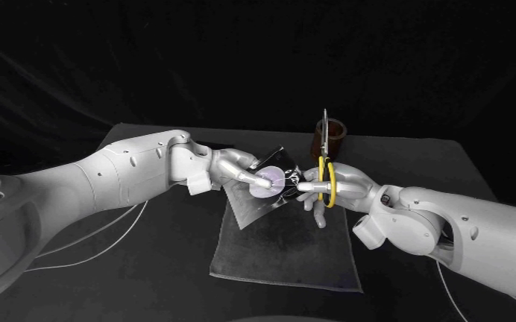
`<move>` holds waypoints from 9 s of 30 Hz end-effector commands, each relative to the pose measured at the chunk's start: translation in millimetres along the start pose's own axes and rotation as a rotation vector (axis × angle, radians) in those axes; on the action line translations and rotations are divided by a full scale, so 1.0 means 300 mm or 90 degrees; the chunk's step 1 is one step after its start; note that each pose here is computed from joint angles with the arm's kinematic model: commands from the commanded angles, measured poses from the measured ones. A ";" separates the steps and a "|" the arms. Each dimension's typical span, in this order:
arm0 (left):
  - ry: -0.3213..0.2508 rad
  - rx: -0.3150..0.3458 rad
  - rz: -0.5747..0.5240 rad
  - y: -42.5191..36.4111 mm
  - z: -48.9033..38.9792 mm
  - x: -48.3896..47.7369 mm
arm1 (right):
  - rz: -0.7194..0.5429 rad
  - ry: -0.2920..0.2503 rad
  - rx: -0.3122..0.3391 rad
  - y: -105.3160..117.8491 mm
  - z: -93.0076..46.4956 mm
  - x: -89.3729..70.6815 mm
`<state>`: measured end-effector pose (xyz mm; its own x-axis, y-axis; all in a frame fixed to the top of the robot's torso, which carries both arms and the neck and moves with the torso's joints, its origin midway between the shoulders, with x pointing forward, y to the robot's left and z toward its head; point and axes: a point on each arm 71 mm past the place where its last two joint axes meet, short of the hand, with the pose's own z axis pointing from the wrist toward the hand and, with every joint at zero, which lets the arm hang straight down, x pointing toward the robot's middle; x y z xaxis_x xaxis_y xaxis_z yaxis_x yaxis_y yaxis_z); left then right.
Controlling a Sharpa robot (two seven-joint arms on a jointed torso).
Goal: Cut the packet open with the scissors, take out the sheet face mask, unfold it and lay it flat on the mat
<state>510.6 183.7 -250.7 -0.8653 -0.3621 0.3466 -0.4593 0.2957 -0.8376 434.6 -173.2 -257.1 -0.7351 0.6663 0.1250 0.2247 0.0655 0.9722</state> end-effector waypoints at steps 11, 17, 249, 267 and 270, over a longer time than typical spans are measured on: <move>-0.069 -0.022 0.042 0.002 -0.041 -0.033 | 0.022 -0.012 0.001 -0.020 -0.021 -0.018; -0.092 -0.067 0.080 -0.017 -0.084 -0.052 | 0.031 -0.012 0.014 -0.052 -0.035 -0.017; -0.083 -0.132 0.182 -0.287 -0.338 -0.078 | 0.291 0.293 0.126 -0.221 -0.044 0.143; -0.086 -0.134 0.183 -0.285 -0.340 -0.079 | 0.295 0.302 0.131 -0.224 -0.047 0.140; -0.086 -0.135 0.183 -0.284 -0.341 -0.079 | 0.299 0.320 0.135 -0.226 -0.050 0.145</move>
<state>549.8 258.6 -145.6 -0.9349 -0.3527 0.0398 -0.2507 0.5766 -0.7776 381.2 -161.4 -316.8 -0.7233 0.2979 0.6230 0.6602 0.0336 0.7504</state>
